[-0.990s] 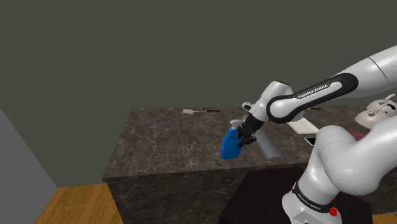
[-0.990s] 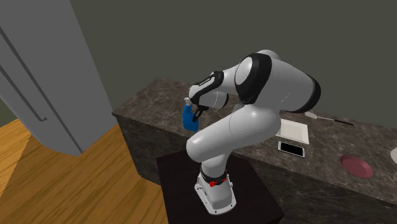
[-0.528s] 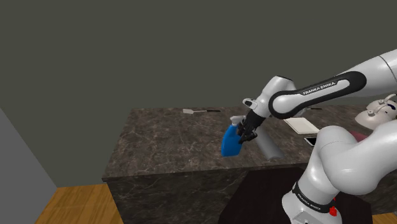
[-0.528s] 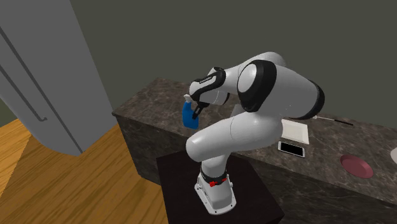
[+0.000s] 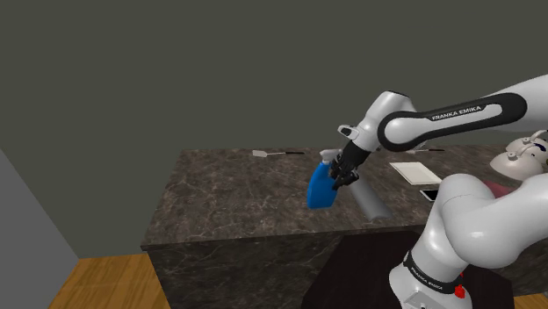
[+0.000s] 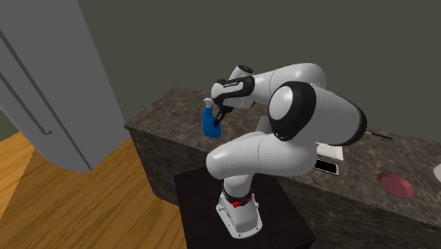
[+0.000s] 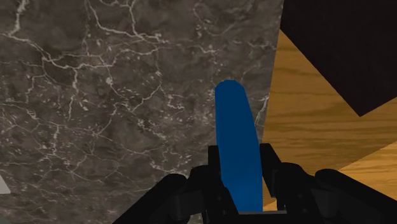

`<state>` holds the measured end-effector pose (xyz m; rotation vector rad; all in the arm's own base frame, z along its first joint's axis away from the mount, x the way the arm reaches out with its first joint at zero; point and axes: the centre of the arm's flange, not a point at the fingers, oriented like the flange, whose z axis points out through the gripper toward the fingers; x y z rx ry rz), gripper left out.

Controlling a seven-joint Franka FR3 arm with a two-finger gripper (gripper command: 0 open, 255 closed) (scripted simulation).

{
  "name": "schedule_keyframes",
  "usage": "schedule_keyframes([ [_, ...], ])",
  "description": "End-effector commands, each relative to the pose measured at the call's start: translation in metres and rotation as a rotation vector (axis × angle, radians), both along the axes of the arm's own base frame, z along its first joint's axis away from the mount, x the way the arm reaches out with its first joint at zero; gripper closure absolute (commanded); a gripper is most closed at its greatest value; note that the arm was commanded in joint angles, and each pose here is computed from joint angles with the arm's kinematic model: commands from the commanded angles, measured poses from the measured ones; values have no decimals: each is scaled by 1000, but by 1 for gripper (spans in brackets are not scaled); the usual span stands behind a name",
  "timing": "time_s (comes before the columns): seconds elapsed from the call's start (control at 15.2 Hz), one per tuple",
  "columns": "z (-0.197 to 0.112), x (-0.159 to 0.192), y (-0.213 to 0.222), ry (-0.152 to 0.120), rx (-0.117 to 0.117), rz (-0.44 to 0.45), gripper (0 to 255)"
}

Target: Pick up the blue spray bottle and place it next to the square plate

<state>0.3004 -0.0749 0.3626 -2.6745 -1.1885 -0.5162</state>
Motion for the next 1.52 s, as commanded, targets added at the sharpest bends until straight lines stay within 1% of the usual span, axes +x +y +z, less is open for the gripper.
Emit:
schedule_keyframes([
  [0.0, 12, 0, 0, 0, 0, 0, 255],
  [1.45, 128, 0, 0, 0, 0, 0, 255],
])
